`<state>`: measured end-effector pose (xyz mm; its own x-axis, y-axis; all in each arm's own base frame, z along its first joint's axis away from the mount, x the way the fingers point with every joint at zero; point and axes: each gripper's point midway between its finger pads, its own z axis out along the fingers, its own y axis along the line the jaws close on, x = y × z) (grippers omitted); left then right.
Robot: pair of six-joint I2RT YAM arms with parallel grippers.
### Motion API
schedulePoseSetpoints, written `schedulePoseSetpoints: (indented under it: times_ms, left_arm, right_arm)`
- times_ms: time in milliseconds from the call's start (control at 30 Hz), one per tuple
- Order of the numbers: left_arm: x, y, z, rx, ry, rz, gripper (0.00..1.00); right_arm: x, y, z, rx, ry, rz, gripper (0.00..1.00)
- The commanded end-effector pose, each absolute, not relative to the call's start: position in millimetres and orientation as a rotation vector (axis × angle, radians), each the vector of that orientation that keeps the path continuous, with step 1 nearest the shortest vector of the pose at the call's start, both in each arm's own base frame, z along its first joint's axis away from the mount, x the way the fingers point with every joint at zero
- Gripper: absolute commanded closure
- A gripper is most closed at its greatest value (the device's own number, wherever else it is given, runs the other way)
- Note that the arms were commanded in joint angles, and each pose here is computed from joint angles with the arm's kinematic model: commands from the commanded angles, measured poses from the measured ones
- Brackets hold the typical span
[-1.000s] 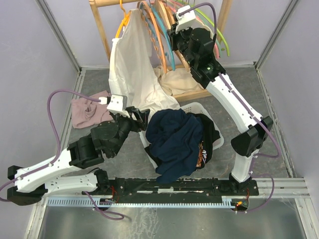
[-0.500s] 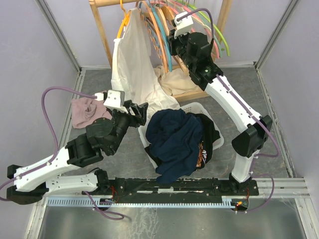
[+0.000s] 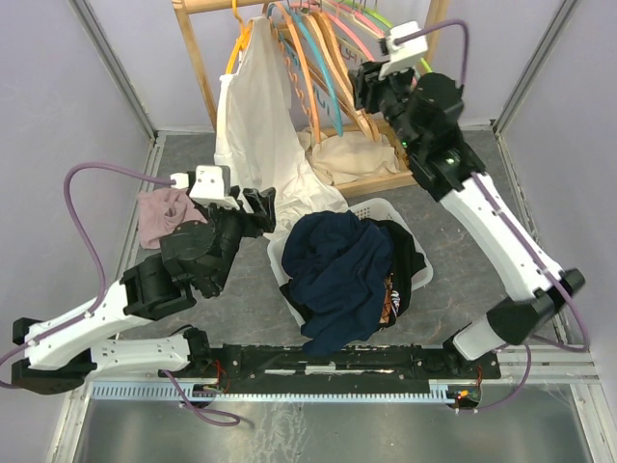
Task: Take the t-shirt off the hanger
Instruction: Place the hanger on the clothesline.
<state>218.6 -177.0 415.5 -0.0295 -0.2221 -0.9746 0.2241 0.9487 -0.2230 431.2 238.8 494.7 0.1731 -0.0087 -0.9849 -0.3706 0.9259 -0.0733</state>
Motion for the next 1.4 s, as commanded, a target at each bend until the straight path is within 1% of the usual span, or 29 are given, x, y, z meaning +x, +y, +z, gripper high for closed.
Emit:
schedulePoseSetpoints:
  times_ms: [0,200,533,700,800,967,1100,1233,1367]
  left_arm:
    - [221.4,-157.9,415.5,-0.072,1.573,-0.266,0.23]
    - [220.4,-139.1,404.7,-0.146,1.576,-0.222,0.21]
    - [215.6,-98.8,424.1,-0.282,1.489,-0.183,0.21]
    - [217.0,-93.9,434.7,-0.296,1.461,-0.146,0.19]
    - [218.2,-95.6,446.8,-0.247,1.429,-0.133,0.17]
    - [221.6,-97.4,467.1,-0.21,1.392,-0.11,0.13]
    - [232.0,-115.3,471.0,-0.16,1.397,-0.102,0.09]
    - [252.1,-128.3,468.6,-0.132,1.421,-0.089,0.08]
    - [276.6,-113.6,471.7,-0.166,1.433,-0.019,0.06]
  right_arm:
    - [385.4,211.4,552.9,-0.271,1.268,0.319,0.44]
    - [359.7,219.0,567.8,-0.317,1.257,0.4,0.42]
    - [335.5,229.3,570.0,-0.354,1.233,0.451,0.41]
    - [332.5,230.2,565.1,-0.368,1.24,0.456,0.41]
    - [329.5,230.3,563.8,-0.376,1.238,0.464,0.4]
    - [320.9,227.7,563.7,-0.385,1.235,0.477,0.36]
    - [311.2,219.1,565.0,-0.379,1.225,0.477,0.29]
    - [305.5,213.3,563.5,-0.379,1.233,0.467,0.28]
    - [297.9,206.4,563.4,-0.376,1.23,0.462,0.28]
